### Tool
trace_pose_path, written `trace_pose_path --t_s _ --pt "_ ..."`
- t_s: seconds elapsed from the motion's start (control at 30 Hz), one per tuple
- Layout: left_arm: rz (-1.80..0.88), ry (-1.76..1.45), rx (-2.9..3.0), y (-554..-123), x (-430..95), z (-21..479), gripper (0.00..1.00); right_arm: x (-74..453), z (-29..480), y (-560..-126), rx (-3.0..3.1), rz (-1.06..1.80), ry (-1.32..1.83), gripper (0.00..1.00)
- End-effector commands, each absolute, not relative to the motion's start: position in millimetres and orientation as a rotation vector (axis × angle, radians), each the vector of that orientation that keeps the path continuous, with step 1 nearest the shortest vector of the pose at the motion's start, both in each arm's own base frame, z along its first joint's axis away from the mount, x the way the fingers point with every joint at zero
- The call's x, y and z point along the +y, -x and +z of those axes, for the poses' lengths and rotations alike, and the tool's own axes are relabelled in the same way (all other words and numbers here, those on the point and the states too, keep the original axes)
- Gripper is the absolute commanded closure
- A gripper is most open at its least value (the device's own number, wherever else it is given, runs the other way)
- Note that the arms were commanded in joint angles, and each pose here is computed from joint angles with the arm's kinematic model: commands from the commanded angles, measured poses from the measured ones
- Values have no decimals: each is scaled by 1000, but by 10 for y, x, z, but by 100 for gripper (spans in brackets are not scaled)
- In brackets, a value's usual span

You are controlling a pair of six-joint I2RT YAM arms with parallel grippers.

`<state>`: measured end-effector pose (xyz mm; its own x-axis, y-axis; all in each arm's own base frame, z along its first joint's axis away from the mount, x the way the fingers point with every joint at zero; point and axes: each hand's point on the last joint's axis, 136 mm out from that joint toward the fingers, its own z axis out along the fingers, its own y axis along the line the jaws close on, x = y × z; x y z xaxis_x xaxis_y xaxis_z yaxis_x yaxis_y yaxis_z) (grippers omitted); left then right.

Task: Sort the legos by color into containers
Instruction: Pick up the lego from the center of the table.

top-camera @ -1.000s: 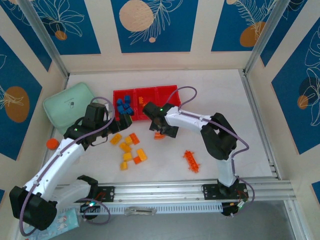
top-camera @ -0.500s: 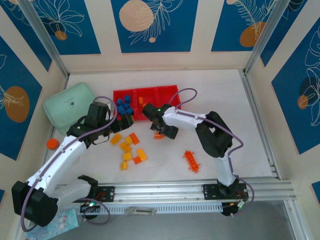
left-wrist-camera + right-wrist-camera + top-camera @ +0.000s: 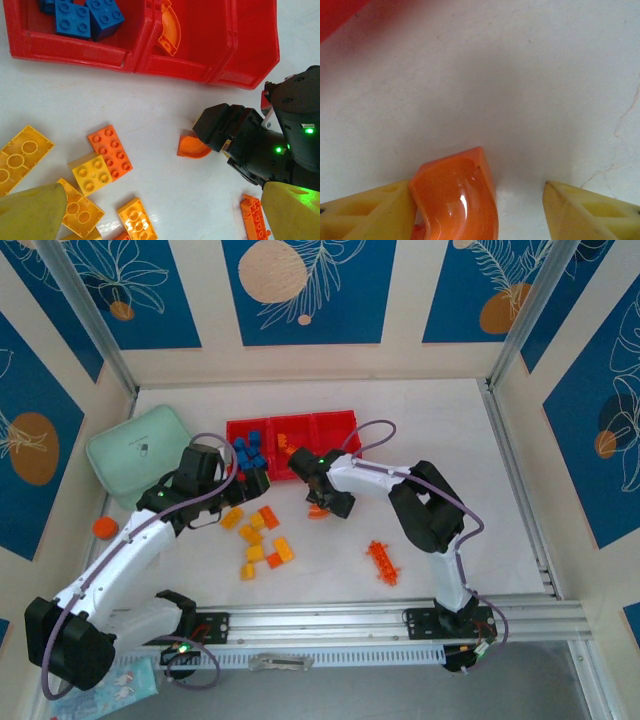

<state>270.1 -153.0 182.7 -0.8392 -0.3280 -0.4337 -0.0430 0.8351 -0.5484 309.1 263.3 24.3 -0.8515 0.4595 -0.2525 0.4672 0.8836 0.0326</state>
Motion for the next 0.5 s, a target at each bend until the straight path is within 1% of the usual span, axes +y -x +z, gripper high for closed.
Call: trace_pose_path --t_s 0.0,0.47 --pt "-760 255 2477 -2712 -1601 1866 1 2589 157 -3041 2822 -72 -700 35" --pt "-751 257 2484 -2689 -1584 1852 1 2619 102 -2995 2856 -69 -659 55"
